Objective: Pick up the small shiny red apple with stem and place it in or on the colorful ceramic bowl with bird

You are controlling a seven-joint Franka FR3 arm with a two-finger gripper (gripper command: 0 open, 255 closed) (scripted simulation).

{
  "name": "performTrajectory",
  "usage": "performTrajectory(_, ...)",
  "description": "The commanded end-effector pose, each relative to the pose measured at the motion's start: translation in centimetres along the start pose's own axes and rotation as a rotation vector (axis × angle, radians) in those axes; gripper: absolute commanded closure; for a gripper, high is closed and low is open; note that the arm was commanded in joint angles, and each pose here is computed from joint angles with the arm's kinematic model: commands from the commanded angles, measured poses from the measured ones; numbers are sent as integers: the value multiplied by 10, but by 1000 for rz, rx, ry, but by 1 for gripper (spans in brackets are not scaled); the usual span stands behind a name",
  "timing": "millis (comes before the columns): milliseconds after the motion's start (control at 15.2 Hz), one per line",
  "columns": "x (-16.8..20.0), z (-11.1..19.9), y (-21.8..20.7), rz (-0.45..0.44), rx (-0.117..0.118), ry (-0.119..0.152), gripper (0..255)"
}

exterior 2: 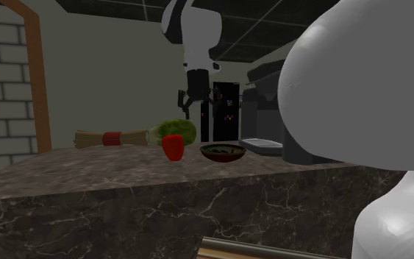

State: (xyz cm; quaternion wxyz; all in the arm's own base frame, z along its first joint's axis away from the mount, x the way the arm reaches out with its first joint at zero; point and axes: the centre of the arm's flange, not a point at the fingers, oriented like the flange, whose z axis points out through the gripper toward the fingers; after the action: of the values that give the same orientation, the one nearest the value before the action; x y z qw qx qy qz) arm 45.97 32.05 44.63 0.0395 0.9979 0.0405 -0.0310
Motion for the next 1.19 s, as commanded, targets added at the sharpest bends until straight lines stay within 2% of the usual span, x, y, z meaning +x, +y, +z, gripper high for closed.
performTrajectory(0,9,9,-26,-15,-10,-9,0)
performTrajectory(594,49,54,-139,-87,-56,-48,0)
performTrajectory(1122,48,95,-140,-89,-58,-49,0)
